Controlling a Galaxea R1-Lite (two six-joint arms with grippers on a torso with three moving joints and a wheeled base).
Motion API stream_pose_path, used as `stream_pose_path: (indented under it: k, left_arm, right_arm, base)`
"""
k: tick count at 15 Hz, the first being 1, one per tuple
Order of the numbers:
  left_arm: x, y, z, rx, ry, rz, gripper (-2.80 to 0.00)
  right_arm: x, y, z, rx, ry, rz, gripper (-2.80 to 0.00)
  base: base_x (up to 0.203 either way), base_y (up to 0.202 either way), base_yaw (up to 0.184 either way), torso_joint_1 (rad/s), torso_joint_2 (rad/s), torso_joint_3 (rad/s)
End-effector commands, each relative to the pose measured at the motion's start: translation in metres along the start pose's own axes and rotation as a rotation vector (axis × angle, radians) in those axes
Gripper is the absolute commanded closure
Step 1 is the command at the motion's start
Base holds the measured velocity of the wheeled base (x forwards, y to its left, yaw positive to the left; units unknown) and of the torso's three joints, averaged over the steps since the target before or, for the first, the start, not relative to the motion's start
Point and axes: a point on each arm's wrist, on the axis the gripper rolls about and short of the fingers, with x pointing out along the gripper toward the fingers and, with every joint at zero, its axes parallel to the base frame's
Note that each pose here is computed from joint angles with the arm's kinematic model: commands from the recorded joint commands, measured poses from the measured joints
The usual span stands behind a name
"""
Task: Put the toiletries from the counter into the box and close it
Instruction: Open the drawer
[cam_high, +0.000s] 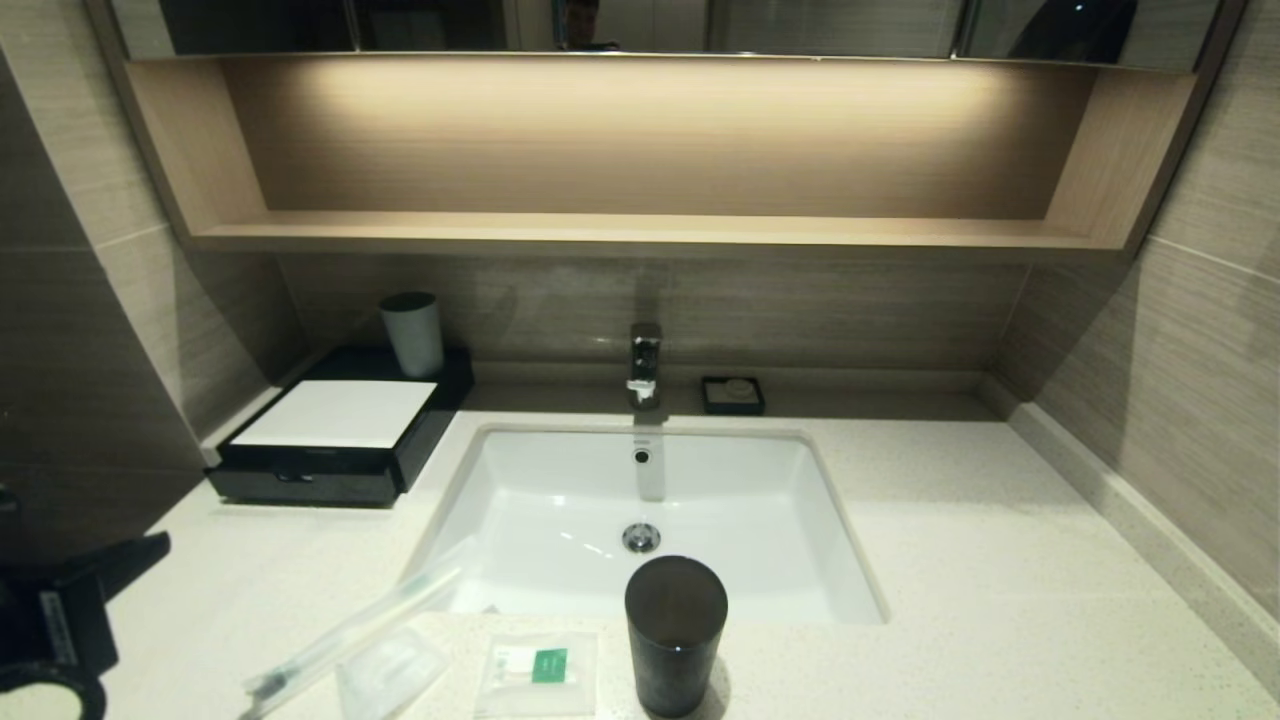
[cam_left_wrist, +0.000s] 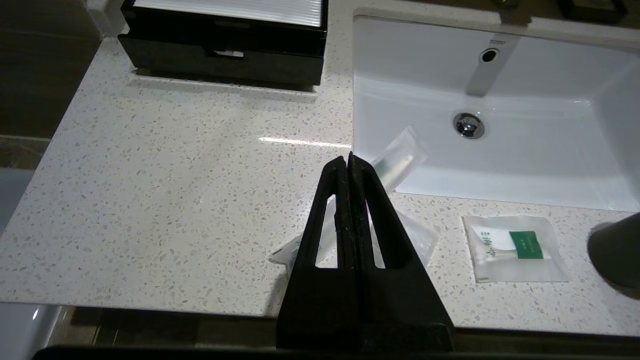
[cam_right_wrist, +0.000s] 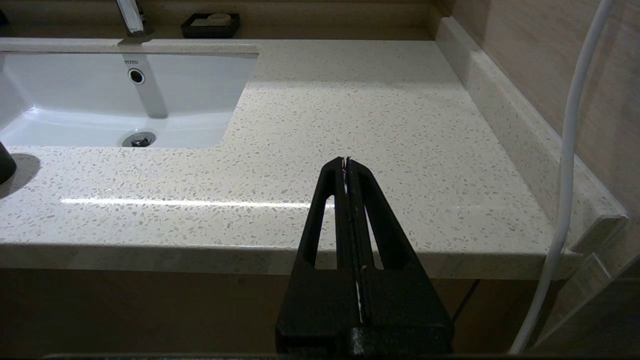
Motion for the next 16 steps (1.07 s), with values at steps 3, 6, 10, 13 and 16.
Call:
stream_pose_path:
  k: [3,6,10,13,16]
  left_arm:
    - [0.037,0.003,0.005,-0.004,0.125,0.069,0.0]
    - [0.056,0.004,0.01,-0.006,0.174,0.082,0.0]
    - [0.088,0.012,0.015,-0.015,0.25,0.115,0.0]
    - [0.109,0.021,0.022,-0.038,0.275,0.147,0.0]
    - [0.132,0.028,0.023,-0.037,0.315,0.16,0.0]
  right_arm:
    - [0.0,0.0,0.0,0.0,0.001,0.0,0.0]
    - [0.0,0.0,0.0,0.0,0.0,0.0,0.0]
    - [0.0,0.0,0.0,0.0,0.0,0.0,0.0]
    - [0.0,0.0,0.0,0.0,0.0,0.0,0.0]
    - [0.0,0.0,0.0,0.0,0.001,0.0,0.0]
  base:
    - [0.0,0.0,0.0,0.0,0.0,0.0]
    - [0.0,0.0,0.0,0.0,0.0,0.0]
    - [0.0,0.0,0.0,0.0,0.0,0.0]
    - [0.0,0.0,0.0,0.0,0.0,0.0]
    - [0.0,0.0,0.0,0.0,0.0,0.0]
